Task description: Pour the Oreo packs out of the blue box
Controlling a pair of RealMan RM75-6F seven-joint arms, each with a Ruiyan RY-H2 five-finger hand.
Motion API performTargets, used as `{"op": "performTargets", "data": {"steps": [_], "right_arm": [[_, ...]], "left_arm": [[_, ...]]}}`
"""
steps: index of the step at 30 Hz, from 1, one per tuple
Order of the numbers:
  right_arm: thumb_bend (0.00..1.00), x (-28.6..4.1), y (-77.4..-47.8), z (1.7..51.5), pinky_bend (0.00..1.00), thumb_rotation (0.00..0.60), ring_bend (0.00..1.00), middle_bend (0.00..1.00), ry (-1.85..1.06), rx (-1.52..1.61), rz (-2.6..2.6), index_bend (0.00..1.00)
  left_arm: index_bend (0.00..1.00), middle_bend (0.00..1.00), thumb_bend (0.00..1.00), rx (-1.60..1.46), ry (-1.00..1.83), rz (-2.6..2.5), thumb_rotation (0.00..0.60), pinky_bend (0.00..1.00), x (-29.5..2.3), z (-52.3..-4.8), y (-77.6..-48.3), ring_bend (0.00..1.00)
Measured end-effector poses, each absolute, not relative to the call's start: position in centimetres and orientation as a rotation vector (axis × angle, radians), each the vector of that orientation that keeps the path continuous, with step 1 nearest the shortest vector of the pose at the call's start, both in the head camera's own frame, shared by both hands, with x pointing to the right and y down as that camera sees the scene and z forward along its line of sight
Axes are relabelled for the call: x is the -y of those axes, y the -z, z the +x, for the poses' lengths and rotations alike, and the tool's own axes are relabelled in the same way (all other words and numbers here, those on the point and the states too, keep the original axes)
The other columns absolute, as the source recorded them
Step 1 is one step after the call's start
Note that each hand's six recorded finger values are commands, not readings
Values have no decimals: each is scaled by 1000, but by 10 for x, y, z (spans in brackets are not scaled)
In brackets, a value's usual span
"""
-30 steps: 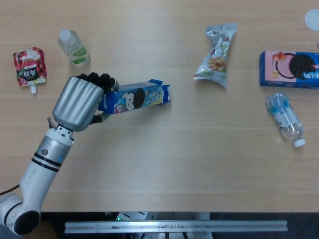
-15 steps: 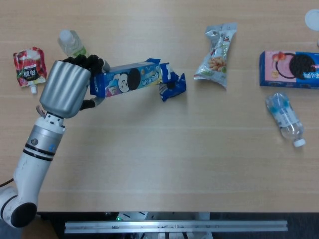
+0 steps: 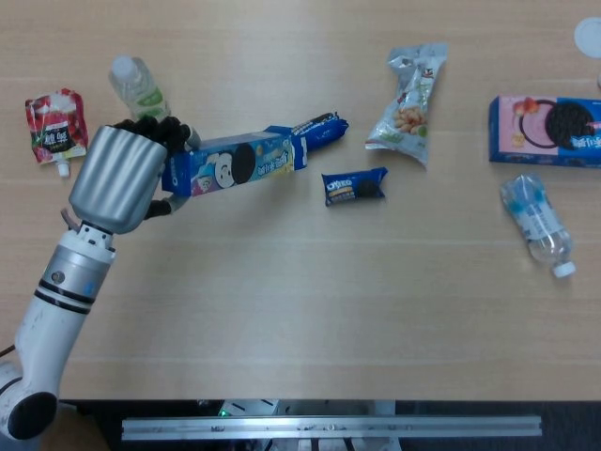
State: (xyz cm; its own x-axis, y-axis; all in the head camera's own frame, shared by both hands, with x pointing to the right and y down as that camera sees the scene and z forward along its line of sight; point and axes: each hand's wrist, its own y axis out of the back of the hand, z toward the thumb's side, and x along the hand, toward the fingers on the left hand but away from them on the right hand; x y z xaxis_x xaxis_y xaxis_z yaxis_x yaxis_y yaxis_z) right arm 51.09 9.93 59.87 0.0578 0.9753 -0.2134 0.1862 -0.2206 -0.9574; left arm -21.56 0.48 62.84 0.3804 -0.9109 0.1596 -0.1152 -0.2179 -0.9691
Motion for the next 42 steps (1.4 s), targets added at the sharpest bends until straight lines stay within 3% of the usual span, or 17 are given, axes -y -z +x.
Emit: {"op": "performTargets", "data": {"steps": [19, 22, 28, 33, 42], "right_arm": [[355, -98, -600, 505, 430, 600, 398, 427, -1232, 1196, -1546, 414], [355, -98, -599, 504, 430, 600, 398, 427, -1230, 1197, -1545, 414], [355, -97, -597, 504, 430, 600, 398, 427, -1229, 1200, -1540, 414], [355, -98, -595, 504, 430, 600, 398, 427, -1229, 1200, -1538, 414], [355, -101, -594, 509, 430, 600, 398, 427, -1243, 1210, -1530, 414]], "left_arm": [[452, 489, 179, -1019, 1108, -1699, 600, 619, -20, -249, -657, 433], [362, 416, 178, -1086, 1115, -1746, 600, 609, -20, -254, -664, 367], [68, 137, 178, -1173, 1179, -1907, 600, 431, -22, -266, -683, 107], [21, 91, 178, -1158, 1238, -1939, 600, 327, -23, -280, -686, 56], [41, 96, 178, -1115, 1258, -1758, 600, 317, -26, -301, -667, 72]]}}
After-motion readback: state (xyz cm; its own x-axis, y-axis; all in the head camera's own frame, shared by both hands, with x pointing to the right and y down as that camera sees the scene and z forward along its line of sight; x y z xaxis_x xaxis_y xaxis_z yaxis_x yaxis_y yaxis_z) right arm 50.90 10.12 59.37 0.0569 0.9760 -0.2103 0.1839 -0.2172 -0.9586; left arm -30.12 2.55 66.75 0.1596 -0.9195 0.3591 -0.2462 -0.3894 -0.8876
